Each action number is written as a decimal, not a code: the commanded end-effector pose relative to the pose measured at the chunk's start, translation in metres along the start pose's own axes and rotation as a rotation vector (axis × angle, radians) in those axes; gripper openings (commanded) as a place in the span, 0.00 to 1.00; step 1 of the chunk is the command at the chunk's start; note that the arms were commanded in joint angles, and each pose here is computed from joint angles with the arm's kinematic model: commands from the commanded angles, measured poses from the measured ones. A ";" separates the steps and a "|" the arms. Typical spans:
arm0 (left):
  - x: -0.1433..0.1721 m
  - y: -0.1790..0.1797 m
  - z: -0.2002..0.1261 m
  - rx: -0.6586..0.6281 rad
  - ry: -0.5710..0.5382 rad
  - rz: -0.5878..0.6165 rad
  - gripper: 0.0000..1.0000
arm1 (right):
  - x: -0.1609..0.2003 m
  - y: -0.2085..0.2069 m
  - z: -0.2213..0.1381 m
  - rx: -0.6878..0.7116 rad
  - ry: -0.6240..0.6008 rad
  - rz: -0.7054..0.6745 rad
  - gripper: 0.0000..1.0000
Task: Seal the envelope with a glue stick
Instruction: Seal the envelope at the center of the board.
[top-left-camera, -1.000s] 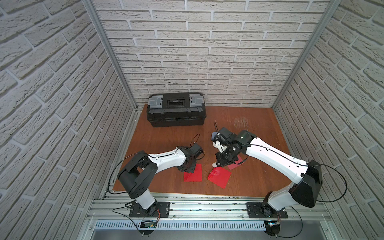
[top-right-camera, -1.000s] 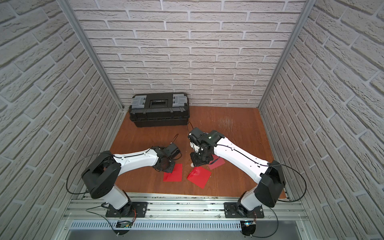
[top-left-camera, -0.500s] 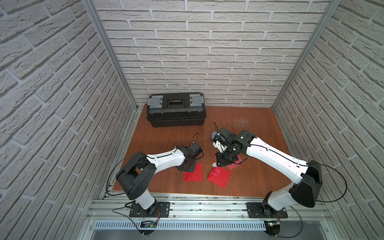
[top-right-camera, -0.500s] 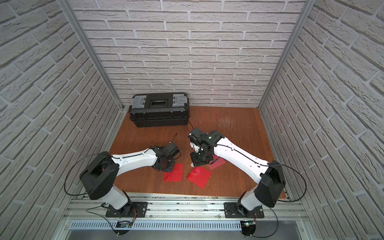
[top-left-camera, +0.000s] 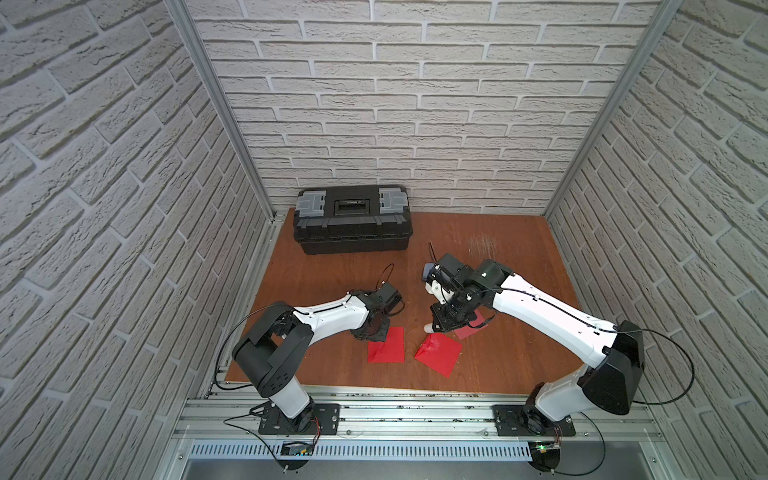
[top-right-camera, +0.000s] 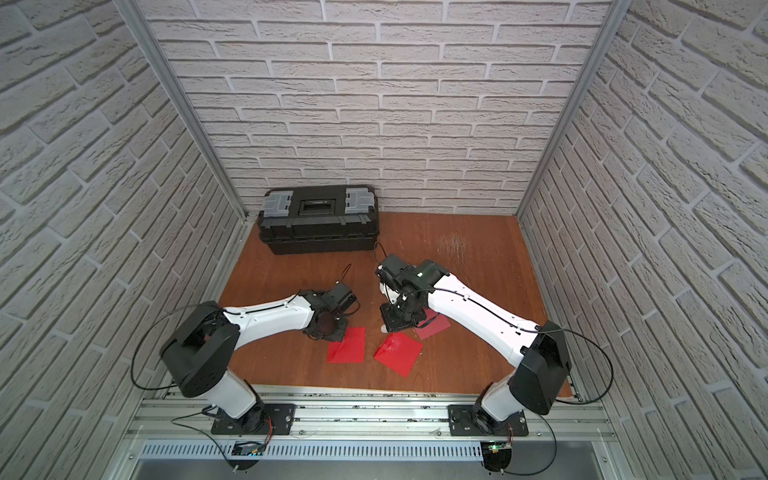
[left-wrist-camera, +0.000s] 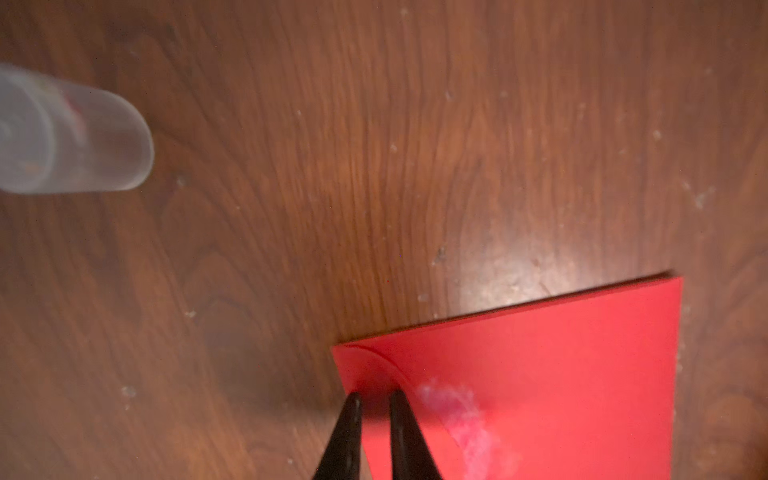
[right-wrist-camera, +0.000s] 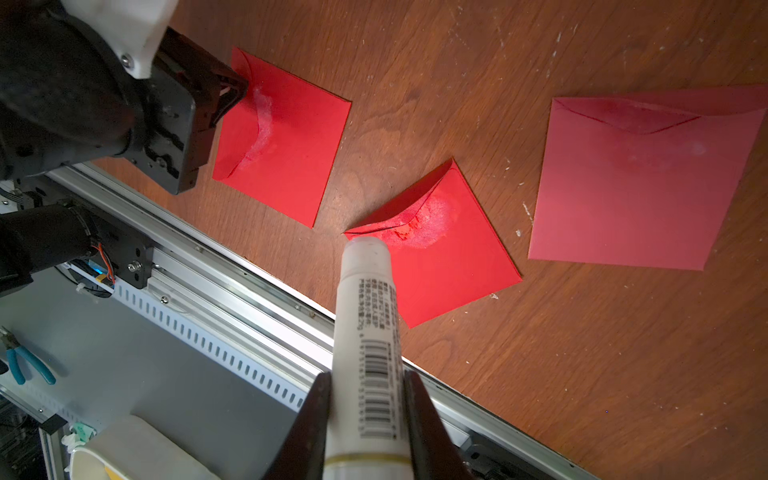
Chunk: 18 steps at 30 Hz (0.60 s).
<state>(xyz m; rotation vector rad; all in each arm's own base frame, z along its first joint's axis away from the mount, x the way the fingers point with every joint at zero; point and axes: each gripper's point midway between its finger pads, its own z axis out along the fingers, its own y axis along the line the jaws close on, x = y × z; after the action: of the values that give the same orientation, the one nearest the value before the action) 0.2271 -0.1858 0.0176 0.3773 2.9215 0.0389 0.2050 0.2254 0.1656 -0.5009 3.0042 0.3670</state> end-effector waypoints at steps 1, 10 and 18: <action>0.016 0.004 0.016 -0.015 0.057 0.005 0.17 | -0.003 0.003 -0.005 -0.010 -0.012 0.000 0.03; 0.007 0.002 -0.016 -0.004 0.007 0.014 0.17 | -0.004 0.003 -0.008 -0.013 -0.020 -0.001 0.03; 0.033 -0.018 -0.029 0.022 0.022 0.027 0.18 | -0.007 0.006 -0.005 -0.022 -0.016 0.002 0.03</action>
<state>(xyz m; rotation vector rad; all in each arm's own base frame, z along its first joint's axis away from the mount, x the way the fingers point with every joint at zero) 0.2001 -0.2001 0.0388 0.4454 2.9014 -0.0075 0.2050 0.2260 0.1658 -0.5013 3.0043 0.3706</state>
